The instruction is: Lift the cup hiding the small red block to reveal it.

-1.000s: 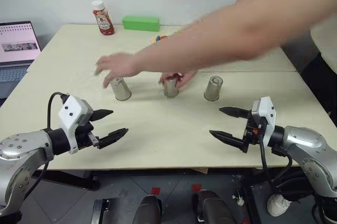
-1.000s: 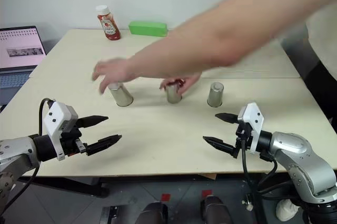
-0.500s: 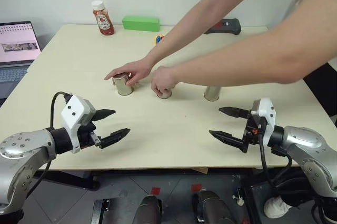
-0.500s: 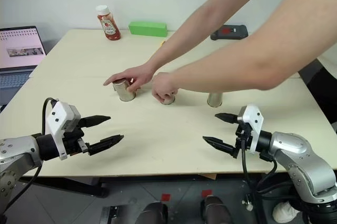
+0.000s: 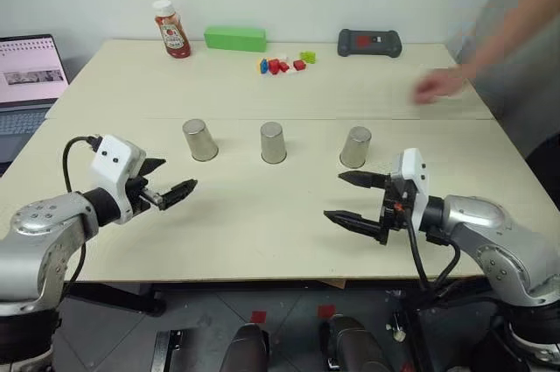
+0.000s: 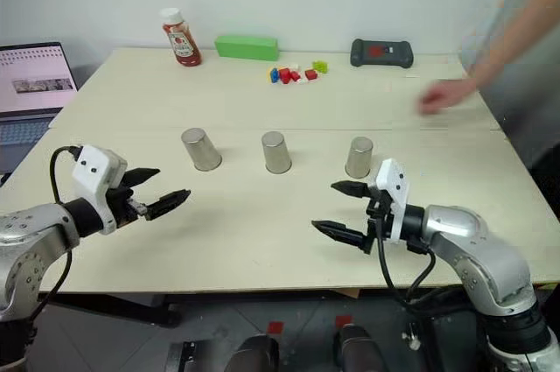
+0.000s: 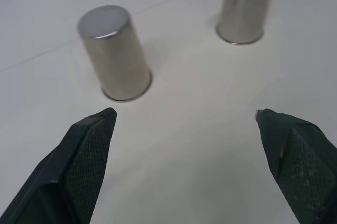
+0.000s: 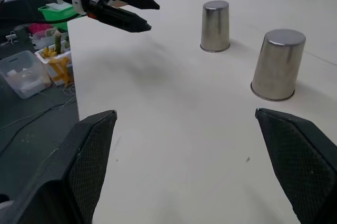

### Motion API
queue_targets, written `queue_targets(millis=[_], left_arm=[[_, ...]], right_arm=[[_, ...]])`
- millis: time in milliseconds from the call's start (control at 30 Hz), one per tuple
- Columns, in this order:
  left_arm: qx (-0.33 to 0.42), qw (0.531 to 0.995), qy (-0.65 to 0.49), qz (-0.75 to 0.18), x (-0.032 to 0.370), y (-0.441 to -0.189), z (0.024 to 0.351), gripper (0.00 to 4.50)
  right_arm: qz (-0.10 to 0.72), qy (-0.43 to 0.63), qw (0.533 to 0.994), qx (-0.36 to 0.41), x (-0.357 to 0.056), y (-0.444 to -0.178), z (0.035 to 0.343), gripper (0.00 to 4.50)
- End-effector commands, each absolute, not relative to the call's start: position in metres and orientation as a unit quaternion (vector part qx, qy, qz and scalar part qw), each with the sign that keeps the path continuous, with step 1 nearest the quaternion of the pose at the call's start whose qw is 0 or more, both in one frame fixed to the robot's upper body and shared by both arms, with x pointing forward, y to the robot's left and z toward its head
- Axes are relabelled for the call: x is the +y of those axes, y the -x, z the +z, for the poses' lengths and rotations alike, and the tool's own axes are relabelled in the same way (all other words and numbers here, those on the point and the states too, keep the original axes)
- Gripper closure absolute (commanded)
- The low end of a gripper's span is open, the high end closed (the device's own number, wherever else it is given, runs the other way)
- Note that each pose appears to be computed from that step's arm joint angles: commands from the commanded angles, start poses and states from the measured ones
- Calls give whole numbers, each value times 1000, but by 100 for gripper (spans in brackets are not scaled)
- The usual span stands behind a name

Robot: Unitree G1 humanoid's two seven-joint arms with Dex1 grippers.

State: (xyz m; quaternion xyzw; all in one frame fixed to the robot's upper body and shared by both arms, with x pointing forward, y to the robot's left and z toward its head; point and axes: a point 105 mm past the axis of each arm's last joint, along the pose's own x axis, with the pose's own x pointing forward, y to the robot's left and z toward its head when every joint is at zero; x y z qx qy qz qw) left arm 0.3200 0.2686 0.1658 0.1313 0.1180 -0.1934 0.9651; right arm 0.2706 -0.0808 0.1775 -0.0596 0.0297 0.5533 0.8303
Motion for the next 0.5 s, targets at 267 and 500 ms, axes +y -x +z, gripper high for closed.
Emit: queue_targets(millis=[267,500], left_arm=[[102,976,-141,-131,266,-384,166,2],[100,977,-143,-124,257,-413,164,2]], right_arm=[[559,69,826,25,-73,-269,187,0],[558,73,826,25,-73,-267,189,0]])
